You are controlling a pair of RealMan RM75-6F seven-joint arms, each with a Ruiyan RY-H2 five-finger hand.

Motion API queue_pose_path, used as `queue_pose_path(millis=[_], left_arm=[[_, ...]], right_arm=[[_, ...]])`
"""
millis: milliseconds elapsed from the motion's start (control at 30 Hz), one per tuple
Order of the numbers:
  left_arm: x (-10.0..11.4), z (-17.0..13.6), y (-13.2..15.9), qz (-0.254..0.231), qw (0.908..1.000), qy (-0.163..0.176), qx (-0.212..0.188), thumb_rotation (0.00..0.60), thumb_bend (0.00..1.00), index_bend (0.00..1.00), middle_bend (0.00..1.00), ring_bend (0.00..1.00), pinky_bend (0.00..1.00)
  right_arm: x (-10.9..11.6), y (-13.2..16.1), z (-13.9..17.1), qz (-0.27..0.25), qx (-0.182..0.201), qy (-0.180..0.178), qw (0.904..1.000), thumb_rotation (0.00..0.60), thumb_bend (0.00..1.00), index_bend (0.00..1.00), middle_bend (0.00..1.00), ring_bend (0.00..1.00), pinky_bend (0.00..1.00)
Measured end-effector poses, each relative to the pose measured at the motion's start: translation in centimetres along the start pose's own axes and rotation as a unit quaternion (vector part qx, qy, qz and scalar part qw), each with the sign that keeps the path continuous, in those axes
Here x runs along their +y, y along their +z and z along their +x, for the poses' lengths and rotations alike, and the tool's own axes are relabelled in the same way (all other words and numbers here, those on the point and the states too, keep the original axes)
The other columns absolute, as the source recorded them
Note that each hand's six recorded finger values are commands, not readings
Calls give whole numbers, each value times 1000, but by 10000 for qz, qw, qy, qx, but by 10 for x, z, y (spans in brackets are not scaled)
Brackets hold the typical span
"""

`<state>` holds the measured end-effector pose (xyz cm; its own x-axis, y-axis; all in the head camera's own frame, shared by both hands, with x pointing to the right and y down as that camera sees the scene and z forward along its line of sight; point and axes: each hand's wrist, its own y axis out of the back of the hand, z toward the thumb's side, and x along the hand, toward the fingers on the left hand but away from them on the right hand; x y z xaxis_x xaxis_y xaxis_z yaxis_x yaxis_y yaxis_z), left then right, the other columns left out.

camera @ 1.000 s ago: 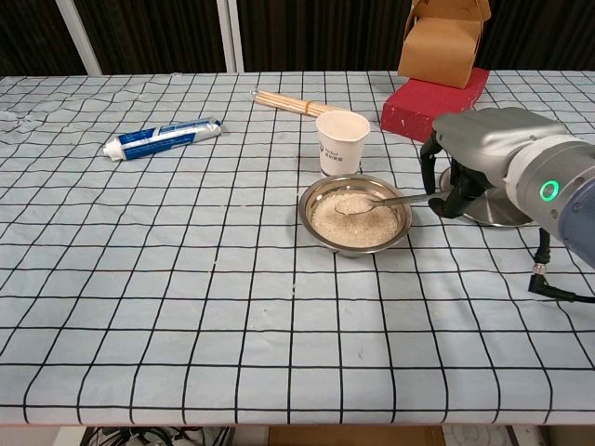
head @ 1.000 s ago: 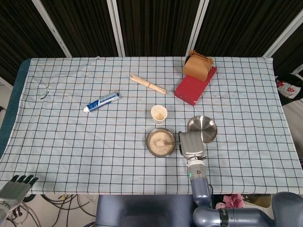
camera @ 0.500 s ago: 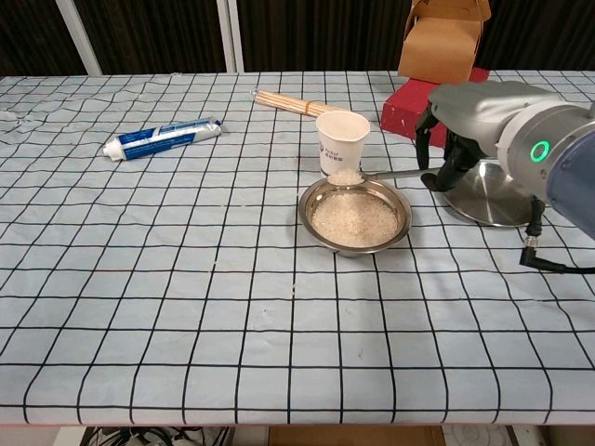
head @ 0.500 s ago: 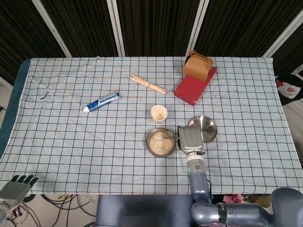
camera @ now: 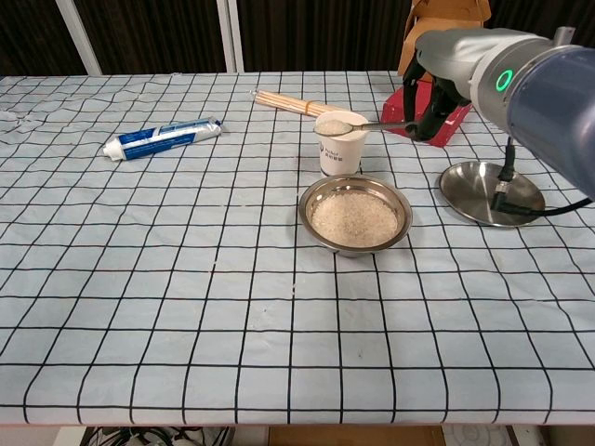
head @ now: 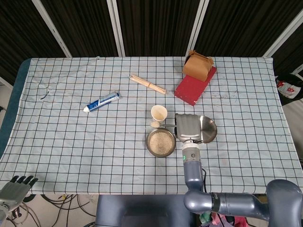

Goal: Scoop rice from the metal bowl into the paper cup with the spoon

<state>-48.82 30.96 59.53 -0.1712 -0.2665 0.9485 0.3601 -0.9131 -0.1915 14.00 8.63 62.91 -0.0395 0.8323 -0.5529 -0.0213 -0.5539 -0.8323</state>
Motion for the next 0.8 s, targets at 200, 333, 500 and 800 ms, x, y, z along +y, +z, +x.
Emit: queue_pose_path(millis=[200, 333, 500, 800], left_arm=[[0, 0, 0, -14, 10000, -7, -2, 600, 61, 0, 0, 0, 0], [0, 1, 0, -25, 10000, -12, 1, 600, 61, 0, 0, 0, 0], [0, 1, 0, -36, 10000, -26, 2, 600, 61, 0, 0, 0, 0], [1, 1, 0, -39, 10000, -36, -4, 600, 61, 0, 0, 0, 0]], right_arm=[[5, -2, -17, 25, -139, -24, 9999, 600, 462, 656, 1000, 1000, 1000], [6, -3, -28, 51, -199, -44, 9998, 600, 465, 656, 1000, 1000, 1000], [6, -7, -42, 107, -284, -79, 9995, 600, 466, 656, 1000, 1000, 1000], [-3, -12, -56, 373, -320, -128, 9987, 600, 468, 656, 1000, 1000, 1000]])
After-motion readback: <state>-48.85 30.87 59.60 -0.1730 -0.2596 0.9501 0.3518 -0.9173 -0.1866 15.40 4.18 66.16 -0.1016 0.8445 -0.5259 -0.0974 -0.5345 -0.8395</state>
